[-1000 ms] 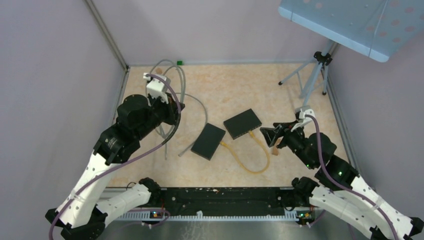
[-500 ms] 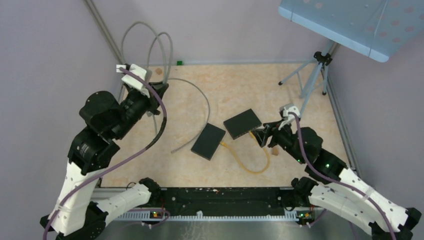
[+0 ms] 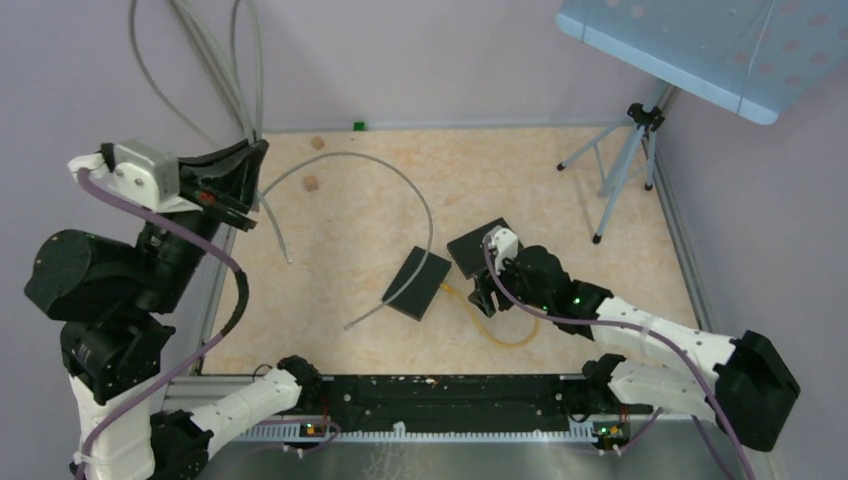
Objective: Insert the plug into the switch port
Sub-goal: Pick up the connector from the center of the board, then adjust the switch port at the center of the board.
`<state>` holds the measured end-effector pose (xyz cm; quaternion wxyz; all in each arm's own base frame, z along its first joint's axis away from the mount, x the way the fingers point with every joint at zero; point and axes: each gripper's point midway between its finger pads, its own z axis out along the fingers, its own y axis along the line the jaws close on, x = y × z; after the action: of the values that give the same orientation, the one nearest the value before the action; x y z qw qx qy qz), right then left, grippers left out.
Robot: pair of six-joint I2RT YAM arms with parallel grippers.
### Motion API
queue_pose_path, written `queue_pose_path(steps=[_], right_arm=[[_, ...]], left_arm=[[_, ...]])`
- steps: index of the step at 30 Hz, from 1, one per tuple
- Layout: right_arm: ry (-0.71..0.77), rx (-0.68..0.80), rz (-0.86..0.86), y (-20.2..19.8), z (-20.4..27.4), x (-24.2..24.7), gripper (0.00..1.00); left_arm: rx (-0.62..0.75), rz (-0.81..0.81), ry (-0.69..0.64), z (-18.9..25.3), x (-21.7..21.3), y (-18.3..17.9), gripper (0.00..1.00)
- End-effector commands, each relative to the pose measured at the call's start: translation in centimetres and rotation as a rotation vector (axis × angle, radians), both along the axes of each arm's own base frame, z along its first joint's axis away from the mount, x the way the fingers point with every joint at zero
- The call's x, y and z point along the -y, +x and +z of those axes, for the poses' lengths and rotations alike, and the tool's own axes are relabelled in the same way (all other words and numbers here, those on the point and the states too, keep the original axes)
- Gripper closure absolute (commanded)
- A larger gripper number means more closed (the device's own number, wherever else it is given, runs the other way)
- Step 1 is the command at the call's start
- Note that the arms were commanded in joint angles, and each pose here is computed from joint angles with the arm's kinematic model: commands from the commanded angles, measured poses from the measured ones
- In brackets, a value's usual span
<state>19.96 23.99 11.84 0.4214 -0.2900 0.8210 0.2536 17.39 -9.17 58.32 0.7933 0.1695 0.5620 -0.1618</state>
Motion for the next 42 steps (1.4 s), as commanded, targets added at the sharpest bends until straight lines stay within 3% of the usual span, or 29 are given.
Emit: queue_pose_path(steps=[1, 10, 19, 27, 32, 38, 42], right_arm=[[0.031, 0.061, 0.045, 1.7, 0.2, -2.1, 0.35], [0.028, -0.021, 0.142, 1.7, -4.2, -5.0, 0.39], [-0.047, -0.052, 0.139, 4.2, -8.1, -7.1, 0.45], [-0.059, -0.039, 0.082, 5.9, -8.8, -9.8, 0.63], [-0.173, 0.015, 0.021, 6.5, -9.3, -12.0, 0.68], [-0.094, -0.043, -0.13, 8.2, -8.2, -14.2, 0.74], [0.013, -0.049, -0.131, 8.4, -6.2, -15.8, 0.64]], left_arm=[[0.134, -0.018, -0.075, 4.2, -1.1, -2.1, 1.0], [0.134, -0.041, -0.087, 4.3, -1.1, -2.9, 1.0], [0.13, -0.04, -0.095, 4.0, -1.3, -3.0, 1.0], [0.141, -0.028, -0.108, 4.3, -1.9, -3.5, 1.0], [0.147, -0.025, -0.115, 4.5, -2.2, -3.8, 1.0], [0.149, -0.019, -0.127, 4.7, -2.5, -4.0, 1.0], [0.155, 0.0, -0.135, 4.8, -3.1, -4.3, 1.0]])
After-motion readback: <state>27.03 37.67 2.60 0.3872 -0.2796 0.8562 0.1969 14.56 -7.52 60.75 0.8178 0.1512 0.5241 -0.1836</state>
